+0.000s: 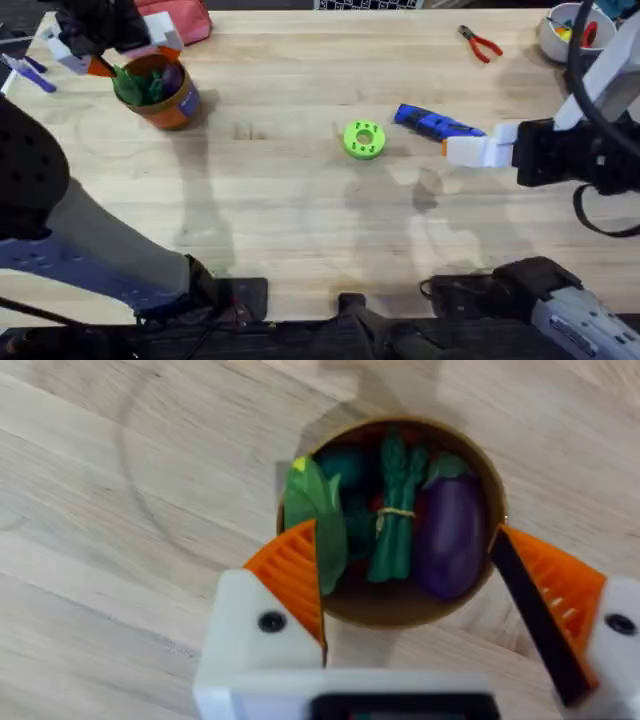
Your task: Pick up the gripper from the table and insert it into the empty holder that is missing its gripper. Then pick up a screw, insert it into the mounting hole, and use the screwdriver to tighten it. Finally, clean up the table by picking up the vegetable and placing it into the bucket.
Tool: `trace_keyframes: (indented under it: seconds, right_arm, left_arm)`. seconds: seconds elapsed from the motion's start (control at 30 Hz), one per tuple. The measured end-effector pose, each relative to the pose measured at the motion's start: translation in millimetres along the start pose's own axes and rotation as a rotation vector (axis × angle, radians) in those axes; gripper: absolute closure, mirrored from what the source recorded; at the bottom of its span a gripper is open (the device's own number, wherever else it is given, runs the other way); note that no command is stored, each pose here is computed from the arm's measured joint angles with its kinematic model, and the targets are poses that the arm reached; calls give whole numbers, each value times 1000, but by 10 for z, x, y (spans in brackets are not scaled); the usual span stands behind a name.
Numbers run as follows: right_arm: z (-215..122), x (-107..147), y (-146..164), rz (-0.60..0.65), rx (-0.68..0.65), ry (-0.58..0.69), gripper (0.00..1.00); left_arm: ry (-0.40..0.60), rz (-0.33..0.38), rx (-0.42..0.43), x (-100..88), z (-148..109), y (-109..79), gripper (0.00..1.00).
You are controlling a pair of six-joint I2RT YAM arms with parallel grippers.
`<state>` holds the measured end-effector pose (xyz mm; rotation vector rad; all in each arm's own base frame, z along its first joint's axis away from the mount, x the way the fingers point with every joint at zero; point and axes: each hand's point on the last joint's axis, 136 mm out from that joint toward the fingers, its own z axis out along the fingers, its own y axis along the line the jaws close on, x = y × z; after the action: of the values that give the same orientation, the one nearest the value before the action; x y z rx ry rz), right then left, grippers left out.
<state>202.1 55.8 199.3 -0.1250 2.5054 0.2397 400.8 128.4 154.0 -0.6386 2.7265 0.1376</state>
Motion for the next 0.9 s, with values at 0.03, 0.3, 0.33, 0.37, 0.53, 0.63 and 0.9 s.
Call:
trace_keyframes:
  seconds: [0.03,0.3,0.33,0.37,0.53,0.63,0.9]
  right_arm:
    - [0,0,0,0,0,0,7]
    - [0,1,0,0,0,0,8]
    - [0,0,0,0,0,0,8]
    - [0,0,0,0,0,0,8]
    - [0,1,0,0,0,0,8]
    - [0,0,0,0,0,0,8]
    - [0,1,0,0,0,0,7]
  left_arm:
    - [0,0,0,0,0,0,16]
    - [-6,7,4,44,-145,-14,16]
    - [-17,10,7,54,-224,-23,15]
    - [-28,14,11,66,-312,-36,15]
    - [-87,58,42,217,-819,-167,15]
    - [-132,101,72,299,-1024,-321,15]
    - [-23,278,130,1169,-884,-738,15]
